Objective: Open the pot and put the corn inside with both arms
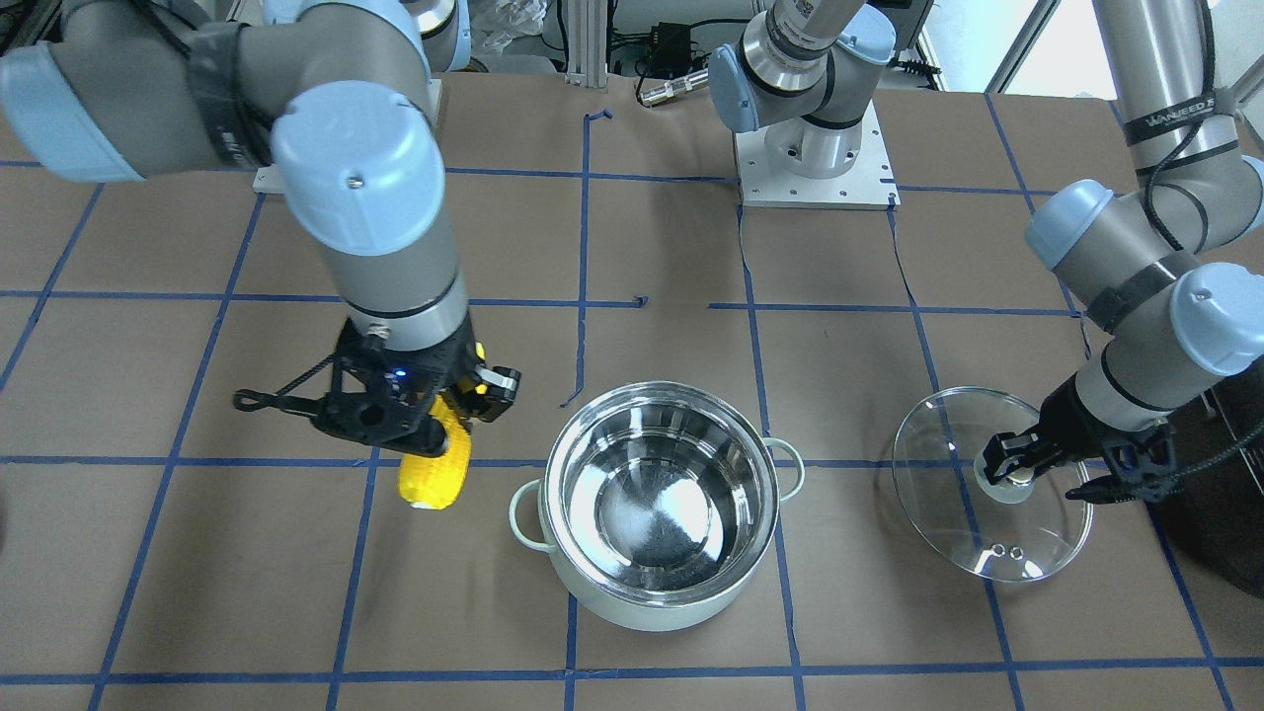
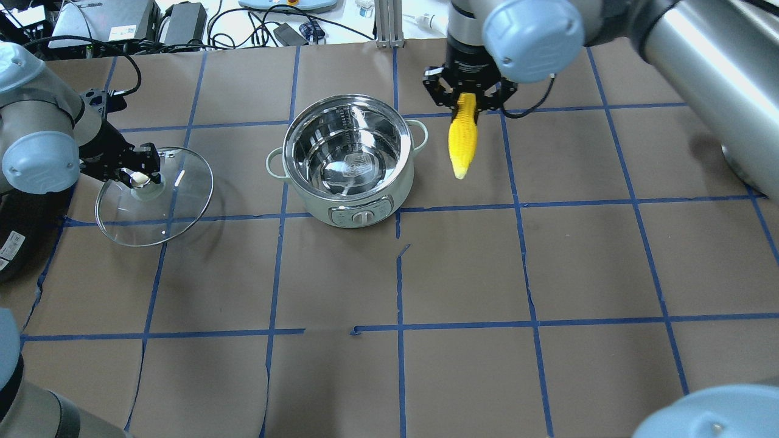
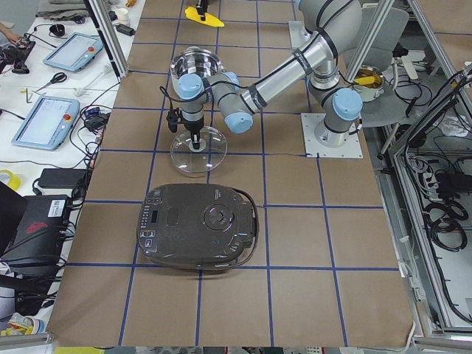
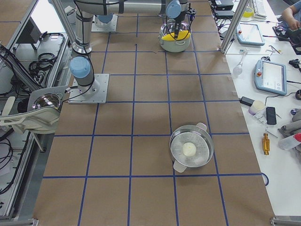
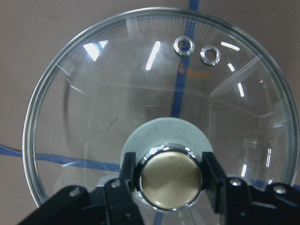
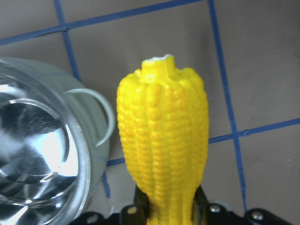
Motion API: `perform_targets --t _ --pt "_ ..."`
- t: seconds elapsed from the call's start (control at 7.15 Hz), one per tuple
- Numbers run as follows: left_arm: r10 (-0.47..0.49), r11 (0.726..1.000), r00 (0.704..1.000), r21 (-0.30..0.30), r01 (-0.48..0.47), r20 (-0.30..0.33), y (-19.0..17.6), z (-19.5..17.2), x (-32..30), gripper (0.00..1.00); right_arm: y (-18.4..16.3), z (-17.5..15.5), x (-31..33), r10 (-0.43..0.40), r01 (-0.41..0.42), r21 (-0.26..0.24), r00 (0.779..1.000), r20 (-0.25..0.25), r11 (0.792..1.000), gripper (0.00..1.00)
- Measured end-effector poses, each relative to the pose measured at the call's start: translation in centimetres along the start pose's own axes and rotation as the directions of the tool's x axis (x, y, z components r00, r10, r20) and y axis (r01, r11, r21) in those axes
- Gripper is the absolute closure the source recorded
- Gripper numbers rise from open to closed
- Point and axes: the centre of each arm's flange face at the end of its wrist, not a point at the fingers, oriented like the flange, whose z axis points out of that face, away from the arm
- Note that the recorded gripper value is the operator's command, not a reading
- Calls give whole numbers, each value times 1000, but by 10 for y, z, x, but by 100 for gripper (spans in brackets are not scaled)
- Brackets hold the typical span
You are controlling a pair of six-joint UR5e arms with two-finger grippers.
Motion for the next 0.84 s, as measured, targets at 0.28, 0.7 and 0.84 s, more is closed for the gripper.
perform_targets --t 0.28,0.7,0.84 --pt "-8 1000 1000 -4 8 -2 10 14 1 79 5 10 -70 -26 26 11 1000 7 1000 100" --pt "-23 1000 999 -20 23 26 11 21 -2 3 3 26 -123 -60 60 20 998 27 998 90" --pt "-25 999 999 -25 26 39 11 21 -4 3 7 40 -138 -77 76 12 997 25 997 80"
